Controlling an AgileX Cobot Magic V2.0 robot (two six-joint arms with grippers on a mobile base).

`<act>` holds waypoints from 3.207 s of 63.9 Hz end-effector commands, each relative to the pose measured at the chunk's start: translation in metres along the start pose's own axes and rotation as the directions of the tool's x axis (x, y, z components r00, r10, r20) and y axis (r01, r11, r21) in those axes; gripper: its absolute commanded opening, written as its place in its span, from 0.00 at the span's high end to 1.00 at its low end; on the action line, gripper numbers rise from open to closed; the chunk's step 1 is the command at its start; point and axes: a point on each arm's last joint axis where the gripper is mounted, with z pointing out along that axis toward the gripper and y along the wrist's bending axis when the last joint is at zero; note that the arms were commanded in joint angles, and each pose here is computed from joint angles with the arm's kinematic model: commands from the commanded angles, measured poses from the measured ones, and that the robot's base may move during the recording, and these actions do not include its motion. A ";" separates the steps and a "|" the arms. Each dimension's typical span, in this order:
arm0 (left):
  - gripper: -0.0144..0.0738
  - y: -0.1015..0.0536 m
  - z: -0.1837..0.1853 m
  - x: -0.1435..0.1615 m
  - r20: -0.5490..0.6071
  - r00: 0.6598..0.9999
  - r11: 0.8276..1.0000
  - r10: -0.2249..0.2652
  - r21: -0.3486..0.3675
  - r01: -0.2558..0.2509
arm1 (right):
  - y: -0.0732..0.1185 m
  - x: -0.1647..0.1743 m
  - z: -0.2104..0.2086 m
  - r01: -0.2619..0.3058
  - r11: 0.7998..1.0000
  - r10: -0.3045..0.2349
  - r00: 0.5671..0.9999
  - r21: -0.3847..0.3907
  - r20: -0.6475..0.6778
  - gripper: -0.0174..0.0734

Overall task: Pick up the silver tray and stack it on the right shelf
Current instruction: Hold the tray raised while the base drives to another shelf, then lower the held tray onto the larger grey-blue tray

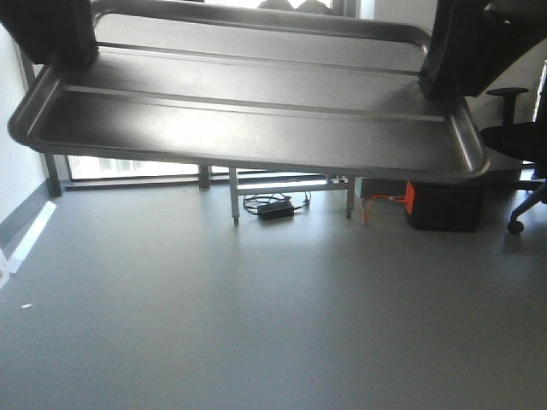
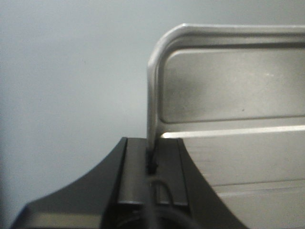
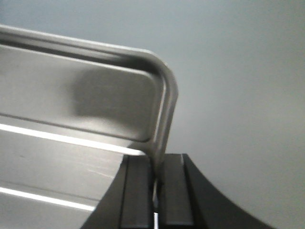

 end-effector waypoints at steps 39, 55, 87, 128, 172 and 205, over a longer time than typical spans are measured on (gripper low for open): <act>0.94 0.004 -0.020 -0.006 0.079 0.997 1.000 0.006 0.027 -0.008 | 0.002 -0.012 -0.019 0.035 0.999 -0.031 0.993 -0.031 0.114 0.75; 0.94 0.004 -0.020 -0.006 0.079 0.997 1.000 0.006 0.027 -0.008 | 0.002 -0.012 -0.019 0.035 0.999 -0.031 0.993 -0.031 0.114 0.75; 0.94 0.004 -0.020 -0.006 0.079 0.997 1.000 0.006 0.027 -0.008 | 0.002 -0.012 -0.019 0.035 0.999 -0.031 0.993 -0.031 0.114 0.75; 0.94 0.004 -0.020 -0.006 0.079 0.997 1.000 0.006 0.027 -0.008 | 0.002 -0.012 -0.019 0.035 0.999 -0.031 0.993 -0.031 0.114 0.75; 0.94 0.004 -0.020 -0.006 0.079 0.997 1.000 0.006 0.027 -0.008 | 0.002 -0.012 -0.019 0.035 0.999 -0.031 0.993 -0.031 0.114 0.75; 0.94 0.004 -0.020 -0.006 0.079 0.997 1.000 0.006 0.027 -0.008 | 0.002 -0.012 -0.019 0.035 0.999 -0.031 0.993 -0.031 0.114 0.75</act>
